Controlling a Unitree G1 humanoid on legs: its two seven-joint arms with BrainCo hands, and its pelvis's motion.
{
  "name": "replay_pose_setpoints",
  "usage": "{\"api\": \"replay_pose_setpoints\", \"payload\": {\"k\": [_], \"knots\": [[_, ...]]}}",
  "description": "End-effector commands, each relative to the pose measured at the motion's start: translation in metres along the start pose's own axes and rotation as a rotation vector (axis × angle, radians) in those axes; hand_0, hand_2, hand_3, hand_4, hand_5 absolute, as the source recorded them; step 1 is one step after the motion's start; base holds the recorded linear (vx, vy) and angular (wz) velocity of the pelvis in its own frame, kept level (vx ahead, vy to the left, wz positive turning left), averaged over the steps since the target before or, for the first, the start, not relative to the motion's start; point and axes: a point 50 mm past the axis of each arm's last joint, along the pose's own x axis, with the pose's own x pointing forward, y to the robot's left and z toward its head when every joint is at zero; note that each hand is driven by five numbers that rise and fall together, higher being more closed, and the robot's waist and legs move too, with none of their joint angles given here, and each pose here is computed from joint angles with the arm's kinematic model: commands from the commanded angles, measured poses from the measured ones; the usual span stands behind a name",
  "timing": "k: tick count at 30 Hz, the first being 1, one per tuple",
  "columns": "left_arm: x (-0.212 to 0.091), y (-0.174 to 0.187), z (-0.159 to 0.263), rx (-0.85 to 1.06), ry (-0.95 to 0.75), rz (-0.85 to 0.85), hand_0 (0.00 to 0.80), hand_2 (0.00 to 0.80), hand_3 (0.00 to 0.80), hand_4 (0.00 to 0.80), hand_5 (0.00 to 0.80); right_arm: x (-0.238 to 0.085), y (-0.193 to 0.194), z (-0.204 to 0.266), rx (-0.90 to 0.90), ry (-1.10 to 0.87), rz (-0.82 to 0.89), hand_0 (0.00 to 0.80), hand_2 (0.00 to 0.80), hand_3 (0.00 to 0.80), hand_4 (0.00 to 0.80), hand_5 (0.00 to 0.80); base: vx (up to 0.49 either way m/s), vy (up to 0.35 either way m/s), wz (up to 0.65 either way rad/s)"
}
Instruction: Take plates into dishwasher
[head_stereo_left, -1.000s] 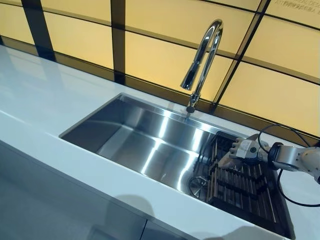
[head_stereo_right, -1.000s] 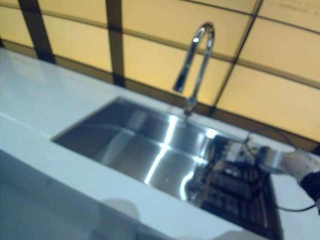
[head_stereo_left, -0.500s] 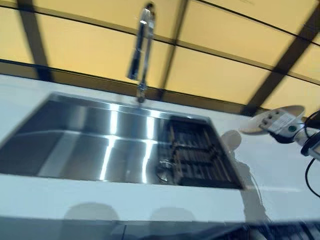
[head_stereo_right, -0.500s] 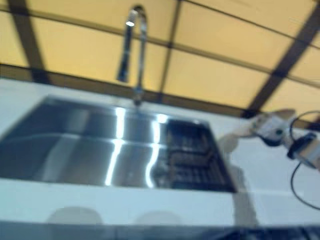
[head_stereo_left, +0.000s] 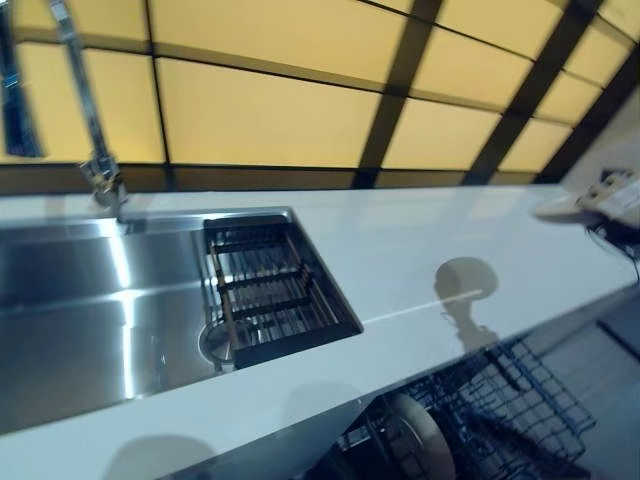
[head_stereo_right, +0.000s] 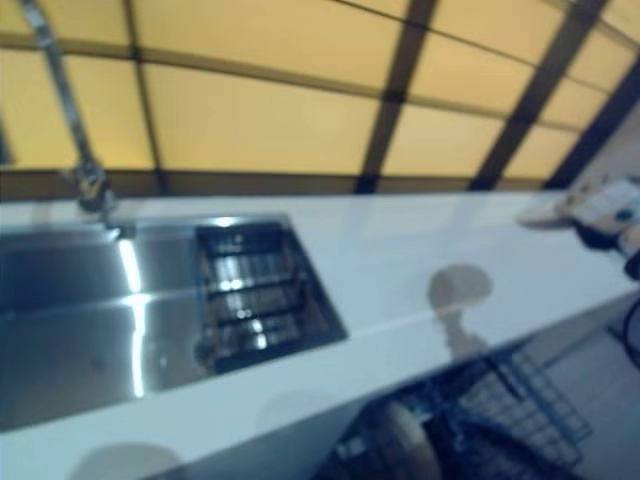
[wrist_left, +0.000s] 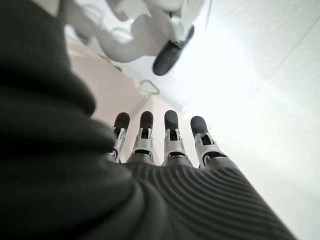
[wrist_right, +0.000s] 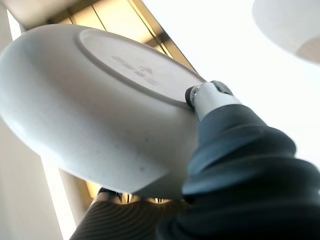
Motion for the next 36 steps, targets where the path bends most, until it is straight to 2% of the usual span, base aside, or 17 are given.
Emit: {"api": "replay_pose_setpoints", "payload": {"k": [1,5,10,13,20,21,26,30,36], "knots": [[-0.001,0.029,0.008,0.054,0.003,0.077,0.000,0.000,0.000,0.000,0.000,0.004,-0.015,-0.023,0.107,0.149,-0.104,0.800,0.800,0.800,0.800,0.800,-0.315,-0.550,-0.77],[0.001,0.020,0.024,0.042,-0.065,0.057,0.000,0.000,0.000,0.000,0.000,0.005,-0.023,-0.029,0.188,0.207,-0.159,0.800,0.800,0.800,0.800,0.800,-0.231,-0.366,-0.56],[0.001,-0.025,0.055,0.031,-0.221,-0.068,0.000,0.000,0.000,0.000,0.000,0.010,-0.028,-0.018,0.270,0.221,-0.223,0.800,0.800,0.800,0.800,0.800,-0.159,-0.073,-0.03],[-0.002,-0.042,0.068,0.047,-0.275,-0.115,0.000,0.000,0.000,0.000,0.000,0.009,-0.028,-0.007,0.396,0.248,-0.272,0.800,0.800,0.800,0.800,0.800,-0.212,0.045,-0.09],[-0.001,-0.041,0.081,0.065,-0.257,-0.104,0.000,0.000,0.000,0.000,0.000,0.004,-0.014,0.016,0.803,0.328,-0.296,0.800,0.800,0.800,0.800,0.800,-0.116,0.062,-0.15],[0.000,-0.039,0.079,0.059,-0.232,-0.096,0.000,0.000,0.000,0.000,0.000,0.002,-0.008,0.025,0.948,0.339,-0.287,0.800,0.800,0.800,0.800,0.800,-0.044,0.092,0.01],[0.002,-0.038,0.074,0.038,-0.190,-0.090,0.000,0.000,0.000,0.000,0.000,-0.001,0.011,0.059,1.332,0.344,-0.240,0.800,0.800,0.800,0.800,0.800,-0.005,0.076,-0.14],[0.002,-0.042,0.077,0.003,-0.206,-0.094,0.000,0.000,0.000,0.000,0.000,-0.004,0.020,0.085,1.438,0.328,-0.218,0.800,0.800,0.800,0.800,0.800,-0.003,0.049,-0.15],[-0.001,-0.049,0.097,-0.004,-0.278,-0.113,0.000,0.000,0.000,0.000,0.000,0.000,0.020,0.089,1.474,0.339,-0.229,0.800,0.800,0.800,0.800,0.800,-0.032,0.055,-0.06]]}}
